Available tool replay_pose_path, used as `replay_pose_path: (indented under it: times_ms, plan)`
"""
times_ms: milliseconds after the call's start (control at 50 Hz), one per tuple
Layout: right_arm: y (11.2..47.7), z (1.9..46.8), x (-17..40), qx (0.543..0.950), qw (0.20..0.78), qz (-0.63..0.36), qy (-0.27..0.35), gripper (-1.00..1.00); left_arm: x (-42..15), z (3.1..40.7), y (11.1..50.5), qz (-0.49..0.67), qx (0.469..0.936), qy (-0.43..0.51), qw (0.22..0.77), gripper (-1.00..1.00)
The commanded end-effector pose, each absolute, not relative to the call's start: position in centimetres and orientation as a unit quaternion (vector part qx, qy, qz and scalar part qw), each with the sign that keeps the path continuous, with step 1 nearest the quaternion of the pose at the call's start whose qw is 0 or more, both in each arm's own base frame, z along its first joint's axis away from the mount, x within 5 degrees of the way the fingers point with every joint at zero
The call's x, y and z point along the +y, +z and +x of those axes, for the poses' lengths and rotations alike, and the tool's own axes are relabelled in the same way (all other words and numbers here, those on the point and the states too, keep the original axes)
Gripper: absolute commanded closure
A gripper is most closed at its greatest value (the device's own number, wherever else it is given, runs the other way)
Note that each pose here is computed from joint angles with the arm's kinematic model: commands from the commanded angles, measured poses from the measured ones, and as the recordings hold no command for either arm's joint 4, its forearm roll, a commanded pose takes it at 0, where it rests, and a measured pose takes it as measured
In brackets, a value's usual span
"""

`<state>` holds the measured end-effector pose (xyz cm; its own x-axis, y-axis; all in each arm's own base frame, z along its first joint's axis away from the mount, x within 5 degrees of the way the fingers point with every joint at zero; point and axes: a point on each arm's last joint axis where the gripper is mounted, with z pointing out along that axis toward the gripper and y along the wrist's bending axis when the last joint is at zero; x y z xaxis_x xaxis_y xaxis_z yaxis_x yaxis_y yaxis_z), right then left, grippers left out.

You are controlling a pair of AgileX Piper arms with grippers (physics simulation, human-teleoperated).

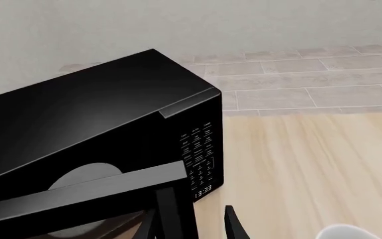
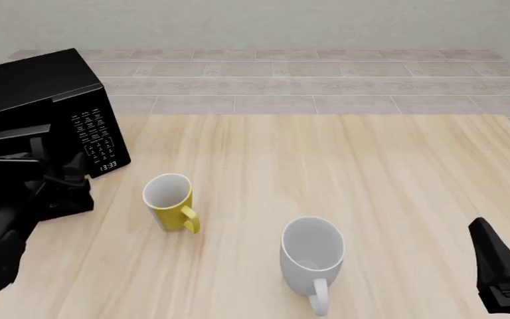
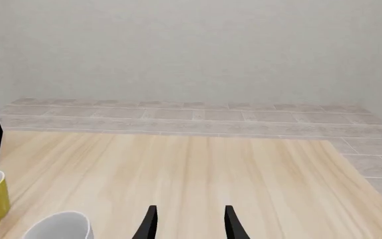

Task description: Close the microwave.

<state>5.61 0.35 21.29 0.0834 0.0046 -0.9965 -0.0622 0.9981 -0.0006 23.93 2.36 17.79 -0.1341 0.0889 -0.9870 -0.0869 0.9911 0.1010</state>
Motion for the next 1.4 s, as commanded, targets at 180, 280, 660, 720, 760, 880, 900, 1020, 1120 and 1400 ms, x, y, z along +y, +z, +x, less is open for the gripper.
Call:
replay_pose_path:
  times_ms: [180,280,660,720,760,880,900,1020,1120,1400]
  plan:
    - [21.2,5.6,0.3,0.679,0.734,-0.018,0.021,-1.00,1.5,25.5,16.0,0.014,0.776,0.049,0.629,-1.00]
    - [21.3,5.6,0.3,0.678,0.735,-0.019,0.021,-1.00,1.4,25.6,16.2,0.015,0.776,0.048,0.629,-1.00]
    - [21.2,5.6,0.3,0.681,0.732,-0.016,0.023,-1.00,2.1,26.7,15.2,0.008,0.781,0.055,0.623,-1.00]
    - [21.2,5.6,0.3,0.682,0.731,-0.014,0.023,-1.00,2.1,26.7,15.4,0.007,0.780,0.055,0.623,-1.00]
    - [21.2,5.6,0.3,0.682,0.731,-0.013,0.024,-1.00,2.1,26.7,15.5,0.007,0.780,0.055,0.624,-1.00]
    - [21.2,5.6,0.4,0.679,0.732,-0.009,0.041,-1.00,2.2,26.9,15.4,0.008,0.780,0.057,0.623,-1.00]
    - [21.2,5.6,0.4,0.680,0.733,-0.010,0.037,-1.00,2.1,27.0,15.4,0.010,0.781,0.057,0.622,-1.00]
    - [21.2,5.6,0.4,0.681,0.731,-0.011,0.036,-1.00,2.2,27.2,15.2,0.010,0.782,0.057,0.621,-1.00]
    - [21.2,5.6,0.4,0.682,0.731,-0.015,0.036,-1.00,2.2,27.3,15.5,0.009,0.782,0.057,0.621,-1.00]
    - [21.2,5.6,0.5,0.680,0.732,-0.021,0.039,-1.00,2.2,28.7,14.7,0.007,0.792,0.052,0.608,-1.00]
